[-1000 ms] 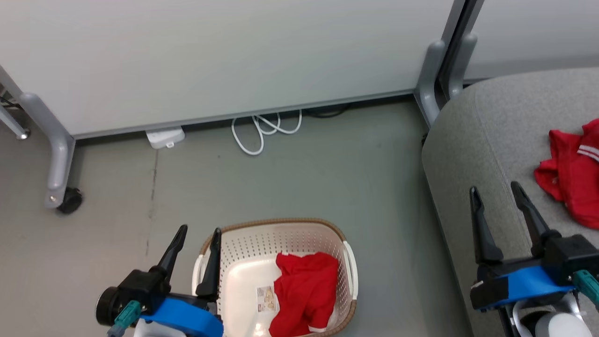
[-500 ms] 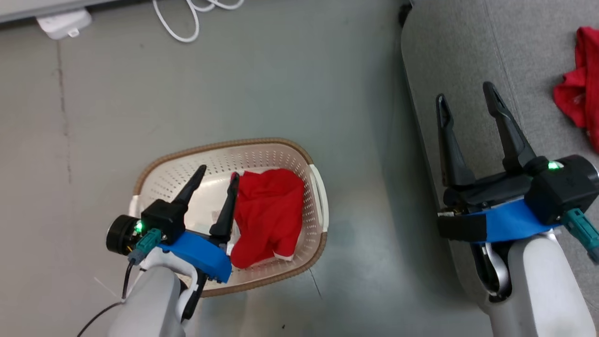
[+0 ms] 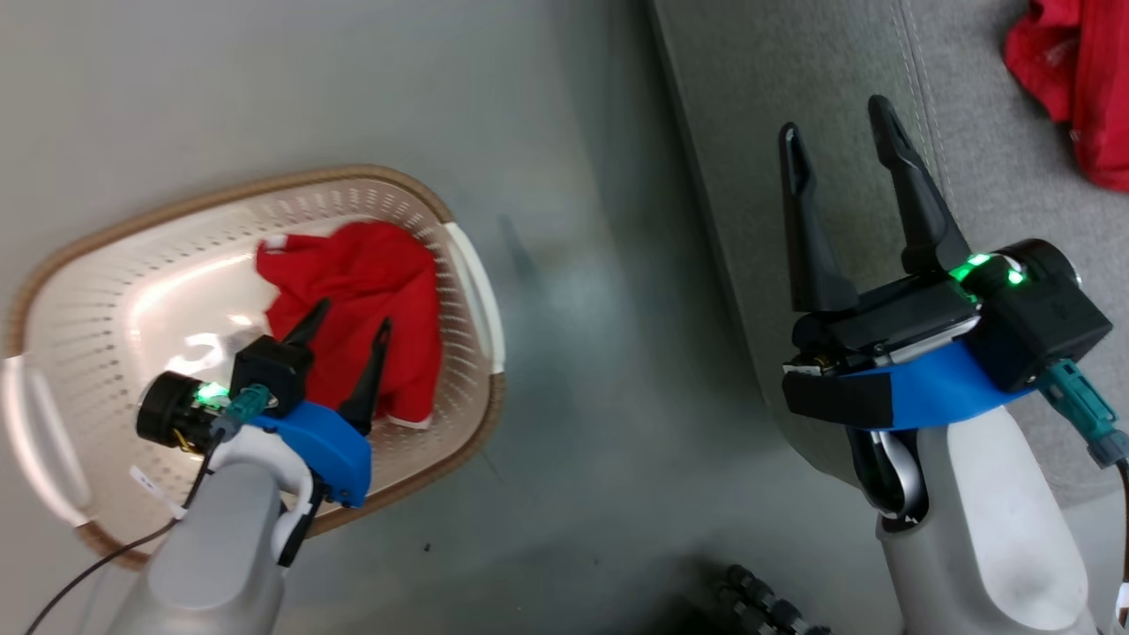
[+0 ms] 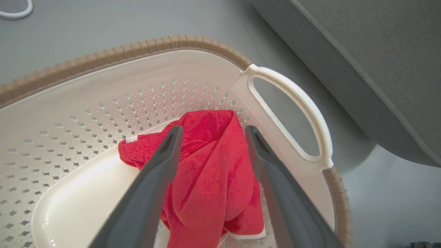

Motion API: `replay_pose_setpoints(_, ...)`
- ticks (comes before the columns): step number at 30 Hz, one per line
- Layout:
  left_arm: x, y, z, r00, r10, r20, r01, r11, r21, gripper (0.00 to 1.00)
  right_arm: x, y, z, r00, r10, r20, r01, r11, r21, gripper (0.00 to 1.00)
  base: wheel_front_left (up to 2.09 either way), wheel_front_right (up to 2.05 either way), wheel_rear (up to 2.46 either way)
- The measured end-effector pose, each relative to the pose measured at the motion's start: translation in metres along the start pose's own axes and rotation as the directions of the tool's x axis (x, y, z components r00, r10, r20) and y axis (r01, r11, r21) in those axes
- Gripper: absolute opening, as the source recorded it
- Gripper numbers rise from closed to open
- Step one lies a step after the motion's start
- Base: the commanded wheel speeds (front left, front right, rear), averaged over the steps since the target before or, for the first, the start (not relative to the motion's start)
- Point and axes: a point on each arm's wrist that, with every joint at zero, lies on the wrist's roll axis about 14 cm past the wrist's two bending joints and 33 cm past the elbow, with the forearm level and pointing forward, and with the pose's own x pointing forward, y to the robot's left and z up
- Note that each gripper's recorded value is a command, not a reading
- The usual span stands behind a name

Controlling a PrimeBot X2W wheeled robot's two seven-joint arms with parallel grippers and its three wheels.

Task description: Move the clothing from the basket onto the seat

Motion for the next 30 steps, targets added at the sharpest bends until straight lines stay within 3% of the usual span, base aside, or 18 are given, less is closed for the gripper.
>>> replay_pose_setpoints(12,0.037,-0.020,-0.069,0.980,-0.113,-0.165,0.109,0.994,-0.029,1.00,-0.013,-0.018,-0.045,0.992,-0.044,-0.116,0.043,0.999,-0.018,1.00,0.00,0.00,0.00)
replay_pose_setpoints(28,0.037,0.005,-0.105,0.949,-0.028,-0.313,0.014,0.999,-0.048,1.00,-0.014,-0.011,-0.060,0.990,-0.031,-0.139,0.031,1.000,-0.003,1.00,0.00,0.00,0.00)
replay_pose_setpoints(29,0.036,0.005,-0.108,0.944,-0.029,-0.330,0.013,0.999,-0.048,0.80,-0.014,-0.011,-0.060,0.990,-0.030,-0.141,0.030,1.000,-0.002,1.00,0.00,0.00,0.00)
replay_pose_setpoints(30,0.035,0.004,-0.111,0.939,-0.030,-0.342,0.015,0.999,-0.049,0.44,-0.014,-0.010,-0.061,0.990,-0.029,-0.141,0.030,1.000,0.000,1.00,0.00,0.00,0.00)
